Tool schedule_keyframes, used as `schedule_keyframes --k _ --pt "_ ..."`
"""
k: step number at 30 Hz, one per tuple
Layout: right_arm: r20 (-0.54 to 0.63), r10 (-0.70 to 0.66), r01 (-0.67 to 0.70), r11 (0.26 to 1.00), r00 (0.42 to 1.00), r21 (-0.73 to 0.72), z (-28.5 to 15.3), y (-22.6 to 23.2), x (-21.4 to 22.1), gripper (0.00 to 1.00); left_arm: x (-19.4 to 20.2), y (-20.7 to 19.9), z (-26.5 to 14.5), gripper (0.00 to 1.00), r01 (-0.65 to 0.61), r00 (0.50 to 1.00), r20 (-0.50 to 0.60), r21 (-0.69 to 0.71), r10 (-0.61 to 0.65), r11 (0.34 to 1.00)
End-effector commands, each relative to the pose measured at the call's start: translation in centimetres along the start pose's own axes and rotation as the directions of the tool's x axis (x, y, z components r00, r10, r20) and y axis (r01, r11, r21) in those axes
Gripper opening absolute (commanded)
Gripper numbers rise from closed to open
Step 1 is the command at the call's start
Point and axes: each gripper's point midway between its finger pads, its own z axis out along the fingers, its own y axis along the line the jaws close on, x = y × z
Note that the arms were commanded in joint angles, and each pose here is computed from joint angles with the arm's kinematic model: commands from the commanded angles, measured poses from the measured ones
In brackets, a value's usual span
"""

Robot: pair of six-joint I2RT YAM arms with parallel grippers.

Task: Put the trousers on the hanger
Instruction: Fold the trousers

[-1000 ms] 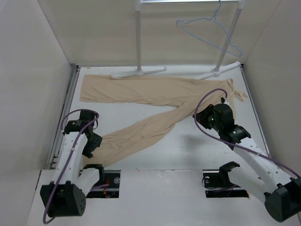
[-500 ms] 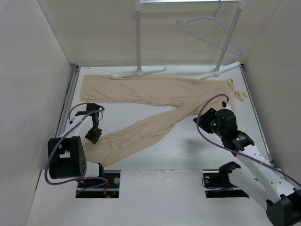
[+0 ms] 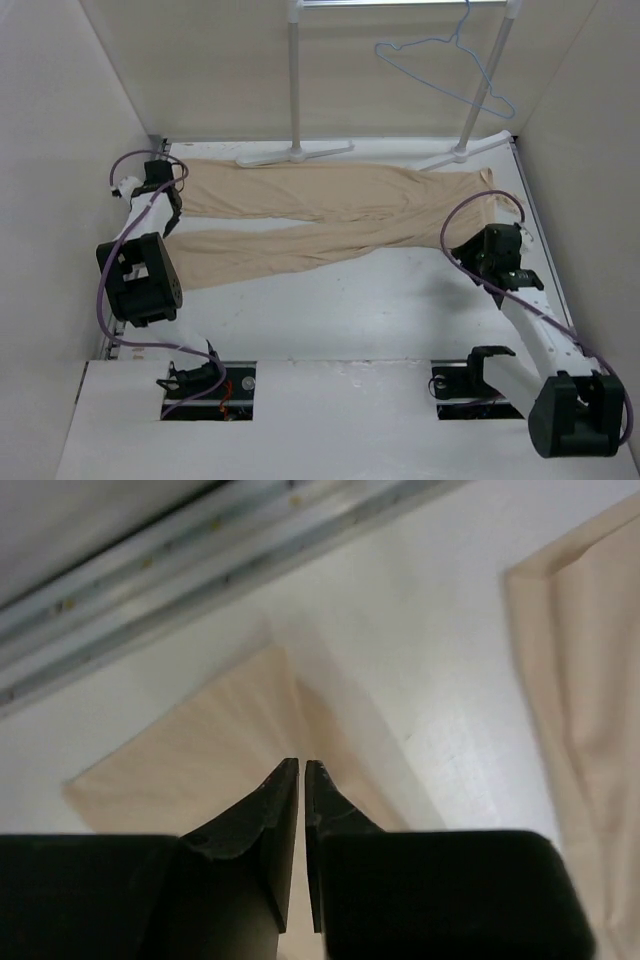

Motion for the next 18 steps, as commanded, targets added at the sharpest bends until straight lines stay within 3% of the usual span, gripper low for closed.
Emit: schedule_keyframes --k 1,3,6,8,13,18 --pt "0.072 0.035 -0.044 0.991 0.997 0.128 1.8 -2.7 -2.2 0.59 -4.0 -0.1 0.1 0.08 -0.026 0.993 0.114 -0.053 0.032 0.998" --pt "0.108 0.068 -0.086 0.981 0.992 0.174 2.9 -3.8 -3.5 0.57 -5.2 -0.4 1.1 0.14 -0.010 0.992 0.128 -0.072 0.020 0.997" --pt "0.163 0.100 -0.138 0.960 0.982 0.242 4.1 -5.7 -5.4 0.55 -5.4 -2.4 1.9 0.45 -0.001 0.995 0.096 -0.014 0.003 1.000" --pt "0.197 0.120 -0.177 0.937 0.973 0.301 4.7 -7.6 -6.6 0.54 -4.9 -2.8 0.9 0.58 0.011 0.997 0.081 0.037 -0.014 0.999" --pt "0.260 0.192 -0.268 0.916 0.946 0.298 6.1 -9.2 -9.3 0.50 -3.3 -0.1 -4.0 0.60 0.093 0.987 0.121 0.116 -0.107 0.989" --pt "0.264 0.224 -0.298 0.911 0.938 0.286 8.7 -8.3 -10.9 0.46 2.5 3.7 -6.6 0.51 0.031 0.996 0.080 0.107 -0.040 0.994"
